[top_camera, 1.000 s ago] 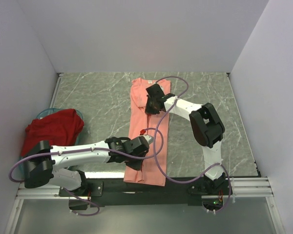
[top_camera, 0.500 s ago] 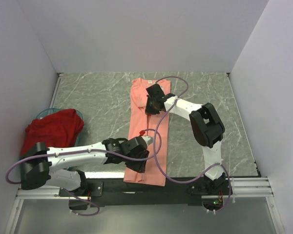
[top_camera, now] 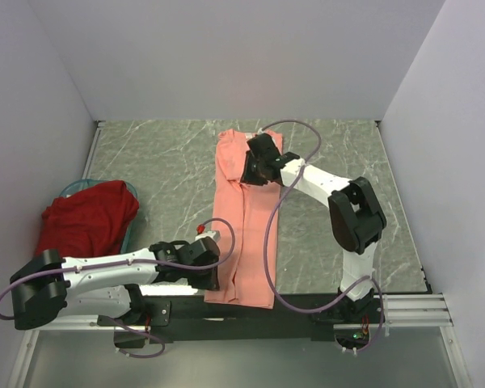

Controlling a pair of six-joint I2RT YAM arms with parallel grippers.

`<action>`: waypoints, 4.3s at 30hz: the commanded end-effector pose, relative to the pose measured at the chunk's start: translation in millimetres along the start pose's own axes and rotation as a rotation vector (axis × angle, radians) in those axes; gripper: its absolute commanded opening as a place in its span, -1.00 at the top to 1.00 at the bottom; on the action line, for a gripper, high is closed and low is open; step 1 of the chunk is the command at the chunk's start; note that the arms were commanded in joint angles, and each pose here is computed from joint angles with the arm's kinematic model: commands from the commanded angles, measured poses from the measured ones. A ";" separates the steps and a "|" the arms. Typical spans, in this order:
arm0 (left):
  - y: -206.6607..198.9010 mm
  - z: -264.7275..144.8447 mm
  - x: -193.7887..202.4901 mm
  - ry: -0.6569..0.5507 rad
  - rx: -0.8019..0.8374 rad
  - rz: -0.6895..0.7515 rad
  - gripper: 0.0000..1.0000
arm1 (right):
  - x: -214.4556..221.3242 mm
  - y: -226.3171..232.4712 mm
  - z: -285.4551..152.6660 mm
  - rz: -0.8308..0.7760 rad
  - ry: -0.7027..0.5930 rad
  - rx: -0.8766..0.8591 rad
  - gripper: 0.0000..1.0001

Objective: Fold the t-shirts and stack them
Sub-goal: Fold the tshirt

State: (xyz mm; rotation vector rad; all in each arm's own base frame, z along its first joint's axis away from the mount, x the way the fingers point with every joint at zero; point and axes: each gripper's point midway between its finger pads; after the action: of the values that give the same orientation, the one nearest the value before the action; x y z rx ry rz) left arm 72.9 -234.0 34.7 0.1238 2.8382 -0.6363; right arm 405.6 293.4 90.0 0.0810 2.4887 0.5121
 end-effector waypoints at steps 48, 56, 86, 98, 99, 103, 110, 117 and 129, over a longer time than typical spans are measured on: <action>24.6 -8.5 14.9 0.022 0.016 -0.225 -0.09 | 323.6 -66.9 -169.5 0.012 0.312 -0.126 0.00; 16.6 1.0 25.0 0.063 0.024 -0.208 0.31 | 328.5 -74.0 -170.4 0.025 0.325 -0.127 0.31; -7.9 -35.9 14.6 0.002 0.181 -0.211 0.29 | 306.2 -102.4 -198.9 -0.003 0.265 -0.065 0.23; -38.1 -57.6 -79.5 -0.274 0.145 -0.149 0.38 | 281.7 -81.2 -207.4 -0.028 0.197 -0.093 0.32; -40.3 -51.4 -81.7 -0.261 0.149 -0.149 0.40 | 280.1 -78.2 -207.6 -0.031 0.192 -0.100 0.32; -33.4 -26.1 -85.4 -0.236 0.146 -0.155 0.46 | 274.0 -67.3 -204.6 -0.048 0.175 -0.102 0.32; -6.9 20.6 -53.0 -0.116 0.128 -0.182 0.56 | 299.9 -61.6 -186.1 -0.034 0.247 -0.151 0.34; 22.0 24.7 -25.5 -0.062 0.071 -0.221 0.58 | 335.0 -85.7 -179.4 -0.022 0.358 -0.144 0.35; 20.4 7.1 -32.0 -0.081 0.059 -0.191 0.52 | 334.8 -97.2 -190.6 -0.037 0.360 -0.152 0.35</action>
State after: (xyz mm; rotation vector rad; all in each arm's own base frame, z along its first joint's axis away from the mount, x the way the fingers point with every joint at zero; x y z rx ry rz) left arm 105.6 -218.2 18.4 -0.1971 2.7849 -0.7421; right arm 32.4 209.8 18.2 -0.1097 2.7613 0.8067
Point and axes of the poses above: each gripper's point midway between its finger pads, its own z axis out along the fingers, its own y axis along the line the jaws close on, x = y × z, and after that the axes turned 2 degrees about -z, right-handed
